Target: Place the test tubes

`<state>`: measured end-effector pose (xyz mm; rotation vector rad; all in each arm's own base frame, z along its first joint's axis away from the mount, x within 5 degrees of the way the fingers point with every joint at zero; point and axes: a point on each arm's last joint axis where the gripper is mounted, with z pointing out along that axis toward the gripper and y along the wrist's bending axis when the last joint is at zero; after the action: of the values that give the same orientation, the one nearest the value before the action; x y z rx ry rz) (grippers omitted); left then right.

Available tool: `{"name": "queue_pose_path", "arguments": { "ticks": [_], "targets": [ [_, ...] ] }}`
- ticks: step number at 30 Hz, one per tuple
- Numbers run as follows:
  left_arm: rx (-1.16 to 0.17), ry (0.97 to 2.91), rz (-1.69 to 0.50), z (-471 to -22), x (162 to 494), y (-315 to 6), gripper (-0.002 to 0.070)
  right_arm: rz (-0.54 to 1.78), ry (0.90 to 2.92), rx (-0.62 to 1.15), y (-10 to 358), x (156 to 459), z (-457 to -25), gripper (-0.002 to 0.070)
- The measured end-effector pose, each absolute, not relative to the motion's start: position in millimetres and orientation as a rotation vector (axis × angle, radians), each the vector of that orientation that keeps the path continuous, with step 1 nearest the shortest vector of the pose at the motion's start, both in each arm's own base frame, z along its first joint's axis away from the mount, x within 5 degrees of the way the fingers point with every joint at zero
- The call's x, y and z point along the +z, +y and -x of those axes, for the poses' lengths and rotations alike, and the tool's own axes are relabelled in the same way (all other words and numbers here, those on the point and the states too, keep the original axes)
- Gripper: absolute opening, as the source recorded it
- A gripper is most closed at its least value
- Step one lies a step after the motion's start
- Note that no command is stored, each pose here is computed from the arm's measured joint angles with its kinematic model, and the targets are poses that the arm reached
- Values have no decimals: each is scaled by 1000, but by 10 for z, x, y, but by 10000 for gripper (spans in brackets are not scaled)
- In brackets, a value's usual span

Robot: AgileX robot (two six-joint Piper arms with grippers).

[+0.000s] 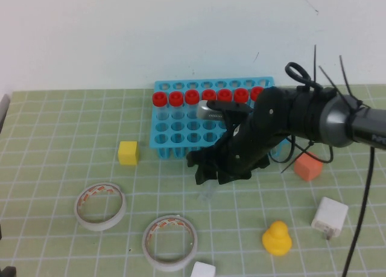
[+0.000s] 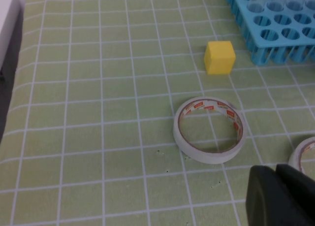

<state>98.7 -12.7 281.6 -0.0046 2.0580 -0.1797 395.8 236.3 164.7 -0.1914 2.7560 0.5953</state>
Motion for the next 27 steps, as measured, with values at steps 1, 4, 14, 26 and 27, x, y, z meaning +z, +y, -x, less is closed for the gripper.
{"name": "queue_pose_path", "arguments": {
  "ticks": [1, 4, 14, 26, 27],
  "targets": [
    [-182, 2056, 6, -988, 2818, -128, -1, 157, 2761, 602, 2377, 1628, -3983, 389],
    [-183, 2056, 6, -988, 2818, -128, -1, 98, 2784, 612, 2413, 1541, -4045, 392],
    [-180, 2056, -3, -988, 2818, -130, -1, 62, 2841, 526, 2392, 1383, -4087, 393],
    [-208, 2055, 13, -987, 2820, -142, -1, 45, 2736, 520, 2774, 1734, -4090, 370],
    [-210, 2055, 14, -987, 2820, -143, -1, 54, 2735, 510, 2793, 1736, -4084, 370]
  ]
}}
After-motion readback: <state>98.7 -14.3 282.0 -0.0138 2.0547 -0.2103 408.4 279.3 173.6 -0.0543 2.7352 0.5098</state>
